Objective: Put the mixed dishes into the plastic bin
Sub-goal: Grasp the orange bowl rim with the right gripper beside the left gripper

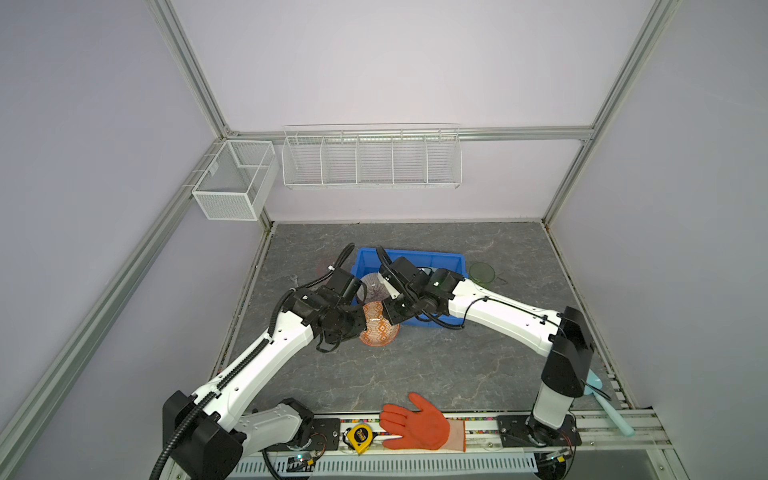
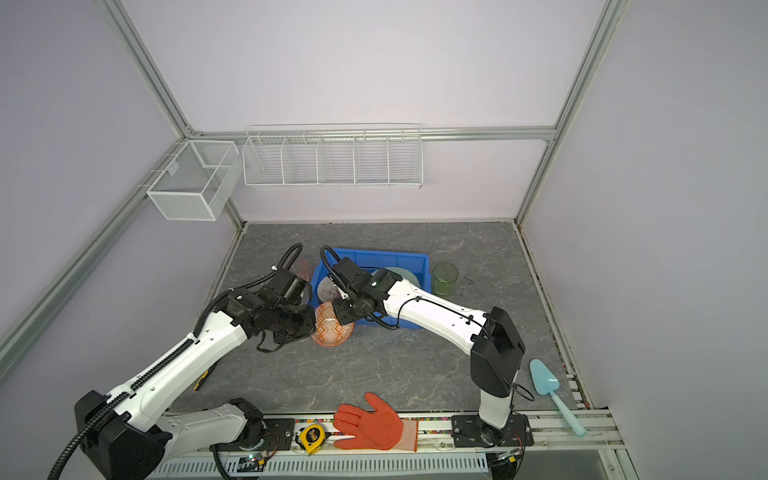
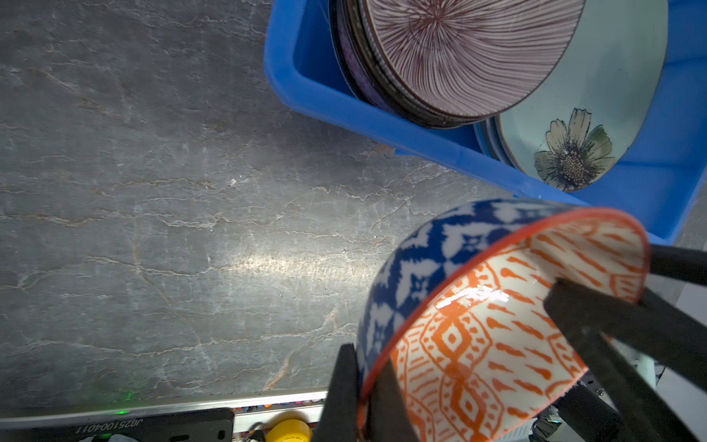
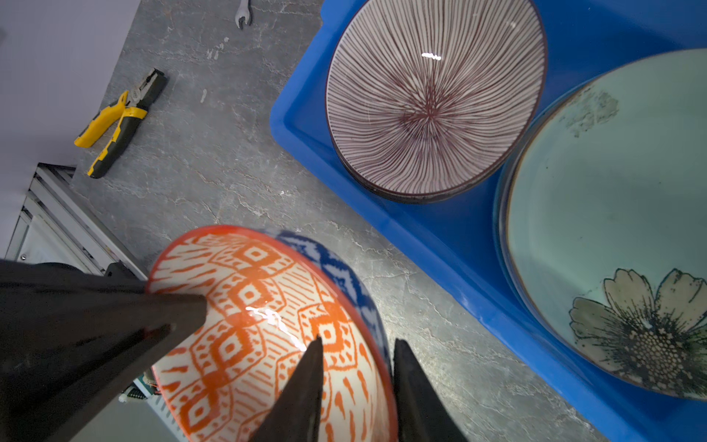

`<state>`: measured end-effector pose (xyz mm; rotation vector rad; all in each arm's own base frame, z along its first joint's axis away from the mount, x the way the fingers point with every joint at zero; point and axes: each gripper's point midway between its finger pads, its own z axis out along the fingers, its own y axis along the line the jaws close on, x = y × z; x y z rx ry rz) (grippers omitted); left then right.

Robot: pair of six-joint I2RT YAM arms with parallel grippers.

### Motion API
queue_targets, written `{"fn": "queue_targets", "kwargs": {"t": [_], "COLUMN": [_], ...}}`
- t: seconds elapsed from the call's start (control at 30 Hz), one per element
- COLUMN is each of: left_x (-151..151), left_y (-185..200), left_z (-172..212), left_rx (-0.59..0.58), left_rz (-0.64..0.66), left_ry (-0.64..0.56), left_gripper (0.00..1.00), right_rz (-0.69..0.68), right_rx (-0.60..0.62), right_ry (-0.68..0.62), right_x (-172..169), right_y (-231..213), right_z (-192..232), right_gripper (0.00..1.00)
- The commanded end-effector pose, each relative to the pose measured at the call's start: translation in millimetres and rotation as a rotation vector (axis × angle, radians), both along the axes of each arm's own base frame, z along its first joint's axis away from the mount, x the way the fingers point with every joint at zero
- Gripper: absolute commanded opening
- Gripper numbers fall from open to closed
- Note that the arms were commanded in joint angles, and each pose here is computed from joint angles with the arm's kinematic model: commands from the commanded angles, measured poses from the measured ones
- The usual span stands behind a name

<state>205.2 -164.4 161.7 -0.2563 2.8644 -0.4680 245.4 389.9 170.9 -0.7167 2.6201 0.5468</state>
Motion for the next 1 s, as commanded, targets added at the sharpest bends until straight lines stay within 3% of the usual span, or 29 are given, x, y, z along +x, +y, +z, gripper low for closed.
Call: {"fn": "queue_targets", "kwargs": {"t": [0.0,0.23,0.67,0.83,0.97], "left_x": [8,8,8,7,6], "left_y": [-7,-8,-8,-7,-6], "left_z": [16,19,28,26,25], "left_rx": [-0.04,-0.054,-0.074,-0.069,-0.066], "left_rz": [-0.001,0.003,0.008,0.011,0.011], "left_ry": [-0.053,-0.063,-0.087,-0.084,-0.081], "left_gripper": [0.0,0.0,0.0,0.0,0.0], "right_rz": [0.004,0.004,0.011,0.006,0.003], "right_rx": [-0.012,-0.026,-0.032,-0.027,-0.023], "right_ry": [0.003,0.004,0.019,0.011,0.001], "right_x": [-1,-1,-3,-2,-1], "right_y": [2,0,2,1,0], "right_z": [-1,-4,-11,-8,-4], "right_gripper": [0.31,0.24,0.21,0.07,0.07]}}
